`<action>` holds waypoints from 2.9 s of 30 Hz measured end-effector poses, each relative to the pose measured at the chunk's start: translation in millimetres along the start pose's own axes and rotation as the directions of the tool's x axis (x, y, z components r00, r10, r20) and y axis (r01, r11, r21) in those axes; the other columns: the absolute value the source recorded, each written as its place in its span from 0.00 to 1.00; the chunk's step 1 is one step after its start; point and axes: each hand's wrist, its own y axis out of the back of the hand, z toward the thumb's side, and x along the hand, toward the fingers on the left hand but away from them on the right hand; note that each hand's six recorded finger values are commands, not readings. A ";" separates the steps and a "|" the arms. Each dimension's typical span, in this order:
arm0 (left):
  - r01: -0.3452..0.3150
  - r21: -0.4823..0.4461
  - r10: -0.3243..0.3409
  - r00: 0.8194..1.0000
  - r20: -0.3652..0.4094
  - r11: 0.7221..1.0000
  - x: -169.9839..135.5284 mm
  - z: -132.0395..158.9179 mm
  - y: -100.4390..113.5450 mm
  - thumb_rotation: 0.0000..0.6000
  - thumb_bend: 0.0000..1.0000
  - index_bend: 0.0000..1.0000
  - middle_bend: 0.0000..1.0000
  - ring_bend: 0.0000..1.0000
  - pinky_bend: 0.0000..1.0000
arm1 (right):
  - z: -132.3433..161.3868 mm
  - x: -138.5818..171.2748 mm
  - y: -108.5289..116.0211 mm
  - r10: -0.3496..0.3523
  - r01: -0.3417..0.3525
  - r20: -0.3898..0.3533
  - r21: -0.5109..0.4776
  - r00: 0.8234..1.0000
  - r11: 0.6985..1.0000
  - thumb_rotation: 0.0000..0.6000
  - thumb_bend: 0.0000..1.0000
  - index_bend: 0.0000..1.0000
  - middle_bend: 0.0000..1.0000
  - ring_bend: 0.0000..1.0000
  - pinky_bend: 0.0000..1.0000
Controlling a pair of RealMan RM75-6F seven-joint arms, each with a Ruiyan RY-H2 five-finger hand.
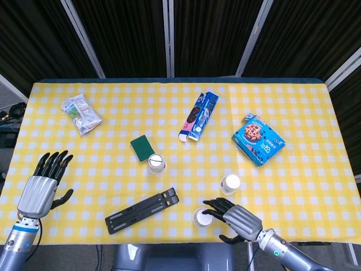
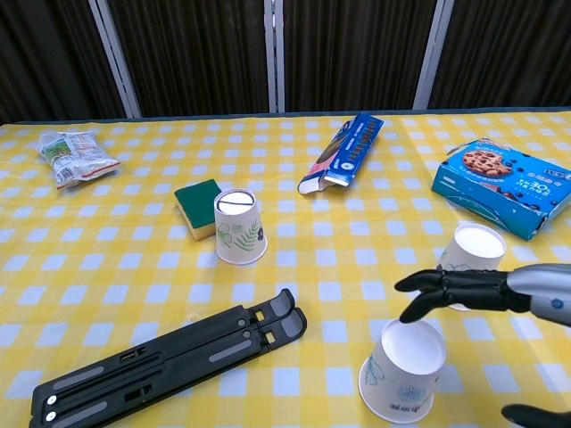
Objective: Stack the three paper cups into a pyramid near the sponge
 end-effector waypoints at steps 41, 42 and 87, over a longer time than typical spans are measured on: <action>0.008 -0.006 -0.008 1.000 0.010 1.000 -0.4 1.7 0.3 1.00 0.28 0.00 0.00 0.00 0.00 | -11.6 -33.5 -11.7 -0.046 0.046 0.069 -0.010 0.997 0.999 1.00 0.30 0.39 0.06 0.00 0.00; 0.007 -0.006 -0.007 1.000 0.010 1.000 -0.4 1.6 0.4 1.00 0.28 0.00 0.00 0.00 0.00 | -11.0 -34.0 -11.2 -0.049 0.049 0.068 -0.009 0.997 0.999 1.00 0.30 0.39 0.06 0.00 0.00; 0.006 -0.035 -0.006 1.000 -0.007 0.999 0.8 -7.5 4.8 1.00 0.28 0.00 0.00 0.00 0.00 | -12.9 -121.3 95.2 -0.320 0.319 0.186 0.035 0.929 0.947 1.00 0.30 0.40 0.06 0.00 0.00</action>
